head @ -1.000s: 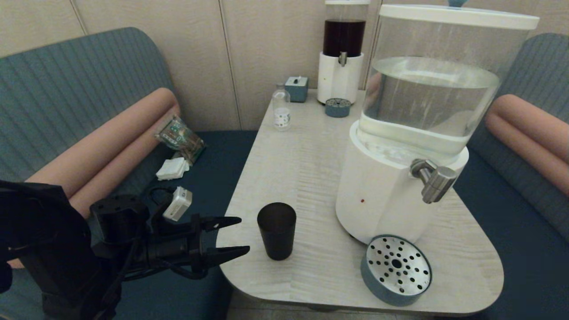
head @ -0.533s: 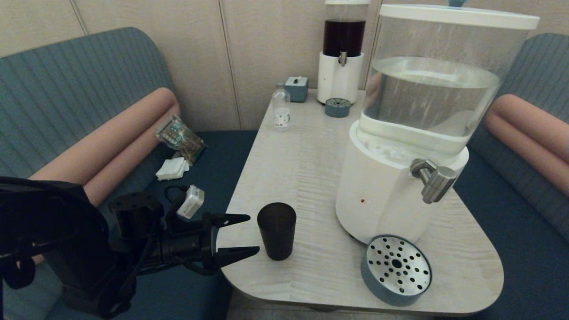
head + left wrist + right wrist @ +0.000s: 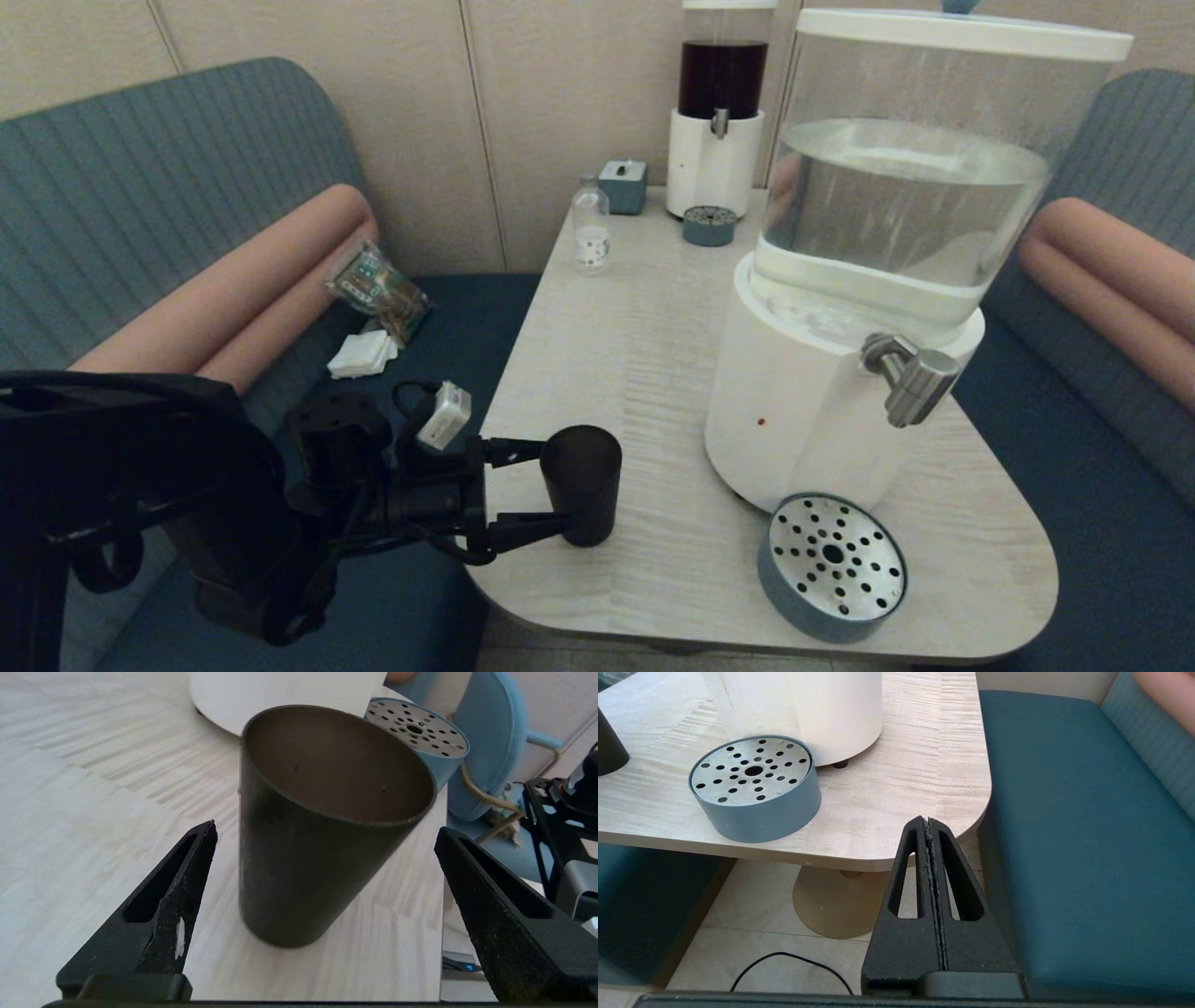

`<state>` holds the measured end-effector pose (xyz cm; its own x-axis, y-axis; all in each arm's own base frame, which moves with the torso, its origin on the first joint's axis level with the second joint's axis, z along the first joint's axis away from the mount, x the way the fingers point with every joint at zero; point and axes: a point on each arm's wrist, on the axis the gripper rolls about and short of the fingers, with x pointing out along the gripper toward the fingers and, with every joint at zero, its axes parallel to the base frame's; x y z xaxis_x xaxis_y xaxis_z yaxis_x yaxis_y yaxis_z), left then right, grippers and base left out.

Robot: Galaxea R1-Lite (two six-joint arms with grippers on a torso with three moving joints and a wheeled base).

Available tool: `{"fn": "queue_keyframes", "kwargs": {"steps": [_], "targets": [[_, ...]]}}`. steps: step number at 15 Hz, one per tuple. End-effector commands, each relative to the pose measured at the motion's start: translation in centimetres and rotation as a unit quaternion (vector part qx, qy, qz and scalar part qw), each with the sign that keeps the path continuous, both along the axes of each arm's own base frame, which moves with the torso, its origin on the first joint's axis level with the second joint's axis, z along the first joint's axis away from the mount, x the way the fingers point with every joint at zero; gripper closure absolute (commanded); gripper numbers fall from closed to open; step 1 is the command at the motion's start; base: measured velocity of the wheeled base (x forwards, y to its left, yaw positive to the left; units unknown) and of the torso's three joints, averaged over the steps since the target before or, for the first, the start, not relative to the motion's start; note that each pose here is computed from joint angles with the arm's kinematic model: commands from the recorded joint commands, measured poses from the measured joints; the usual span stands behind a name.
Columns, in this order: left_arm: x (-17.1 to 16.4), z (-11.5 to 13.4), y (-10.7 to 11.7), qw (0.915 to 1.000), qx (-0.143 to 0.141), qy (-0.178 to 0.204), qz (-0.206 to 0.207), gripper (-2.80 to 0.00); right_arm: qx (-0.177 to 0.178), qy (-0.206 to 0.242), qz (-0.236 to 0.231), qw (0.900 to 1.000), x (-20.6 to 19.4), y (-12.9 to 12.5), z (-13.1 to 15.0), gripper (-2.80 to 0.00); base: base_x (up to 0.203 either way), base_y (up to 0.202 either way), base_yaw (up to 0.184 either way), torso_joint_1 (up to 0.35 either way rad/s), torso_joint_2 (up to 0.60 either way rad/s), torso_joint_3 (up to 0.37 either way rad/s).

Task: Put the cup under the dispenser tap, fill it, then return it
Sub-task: Pick up the cup

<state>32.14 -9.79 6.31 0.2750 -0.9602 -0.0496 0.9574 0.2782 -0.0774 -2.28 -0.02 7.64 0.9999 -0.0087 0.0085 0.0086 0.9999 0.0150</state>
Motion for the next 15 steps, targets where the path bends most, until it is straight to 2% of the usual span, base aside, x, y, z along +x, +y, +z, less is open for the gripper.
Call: {"fn": "queue_keyframes", "kwargs": {"steps": [1, 5, 14, 15], "targets": [[0.5, -0.3, -0.7, 1.0000, -0.001, -0.005, -0.002, -2.80, 0.000, 0.000, 0.000, 1.000, 0.0, 0.0, 0.0, 0.00, 0.000, 0.000, 0.000, 0.000, 0.00, 0.000], [1.4, -1.0, -2.0, 1.0000, -0.002, -0.005, 0.005, -2.80, 0.000, 0.000, 0.000, 1.000, 0.0, 0.0, 0.0, 0.00, 0.000, 0.000, 0.000, 0.000, 0.00, 0.000], [2.8, -1.5, -3.1, 0.9996, -0.008, -0.017, 0.021, -2.80, 0.000, 0.000, 0.000, 1.000, 0.0, 0.0, 0.0, 0.00, 0.000, 0.000, 0.000, 0.000, 0.00, 0.000], [2.9, -1.3, -3.2, 0.9994, -0.009, -0.021, 0.024, 0.00, 0.000, 0.000, 0.001, 1.000, 0.0, 0.0, 0.0, 0.00, 0.000, 0.000, 0.000, 0.000, 0.00, 0.000]]}}
